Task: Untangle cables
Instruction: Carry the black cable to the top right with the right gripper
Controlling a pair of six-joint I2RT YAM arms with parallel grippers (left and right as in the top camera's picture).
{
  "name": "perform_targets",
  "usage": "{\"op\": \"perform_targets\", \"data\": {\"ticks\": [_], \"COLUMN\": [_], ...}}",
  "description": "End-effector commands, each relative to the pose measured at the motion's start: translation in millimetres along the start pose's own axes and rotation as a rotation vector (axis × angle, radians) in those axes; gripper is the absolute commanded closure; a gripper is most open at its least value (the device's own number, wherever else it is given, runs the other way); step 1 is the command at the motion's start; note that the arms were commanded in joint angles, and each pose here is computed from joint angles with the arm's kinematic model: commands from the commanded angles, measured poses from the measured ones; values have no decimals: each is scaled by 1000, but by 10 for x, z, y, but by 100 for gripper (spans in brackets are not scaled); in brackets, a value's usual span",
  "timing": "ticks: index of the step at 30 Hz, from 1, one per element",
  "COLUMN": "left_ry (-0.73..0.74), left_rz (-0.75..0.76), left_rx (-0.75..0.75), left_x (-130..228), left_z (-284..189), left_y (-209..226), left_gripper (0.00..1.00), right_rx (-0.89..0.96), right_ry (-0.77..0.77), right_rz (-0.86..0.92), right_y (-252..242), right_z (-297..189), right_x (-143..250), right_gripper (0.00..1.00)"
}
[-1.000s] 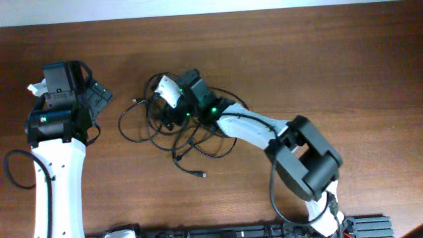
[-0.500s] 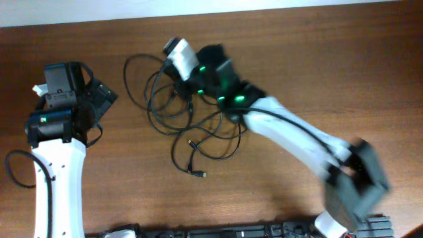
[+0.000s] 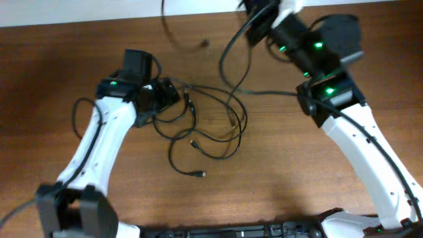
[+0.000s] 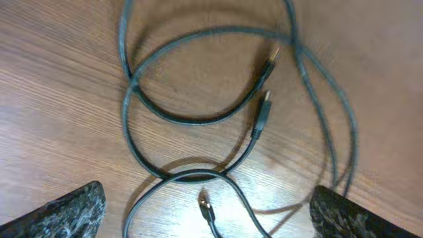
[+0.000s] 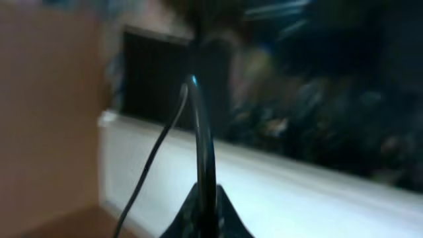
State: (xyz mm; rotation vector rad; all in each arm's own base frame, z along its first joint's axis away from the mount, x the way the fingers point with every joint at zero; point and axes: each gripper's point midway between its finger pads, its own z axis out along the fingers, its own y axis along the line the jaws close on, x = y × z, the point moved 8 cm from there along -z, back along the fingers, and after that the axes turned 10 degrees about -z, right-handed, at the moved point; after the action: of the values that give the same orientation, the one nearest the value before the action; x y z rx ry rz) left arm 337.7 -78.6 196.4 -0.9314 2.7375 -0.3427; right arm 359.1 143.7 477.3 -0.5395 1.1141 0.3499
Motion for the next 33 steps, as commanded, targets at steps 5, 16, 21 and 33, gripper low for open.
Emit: {"op": "perform_targets", "data": {"ticks": [5, 16, 21, 33], "left_ry": [96, 96, 96, 96], "left_rz": [40, 40, 40, 40], "left_rx": [-81, -81, -81, -81], "left_x": [195, 195, 195, 195], "left_z": [405, 405, 405, 405], "left_y": [-65, -65, -65, -65], "left_gripper": [1, 1, 1, 1], "right_rx": [675, 959, 974, 952], "right_ry": [332, 700, 510, 426], "right_rz": [-100, -330, -409, -476], "right_y": [-1065, -2175, -2301, -3352], "right_z": [-292, -1520, -1435, -1638], "right_x": [729, 745, 508, 1815], "right_gripper": [96, 96, 96, 96]}}
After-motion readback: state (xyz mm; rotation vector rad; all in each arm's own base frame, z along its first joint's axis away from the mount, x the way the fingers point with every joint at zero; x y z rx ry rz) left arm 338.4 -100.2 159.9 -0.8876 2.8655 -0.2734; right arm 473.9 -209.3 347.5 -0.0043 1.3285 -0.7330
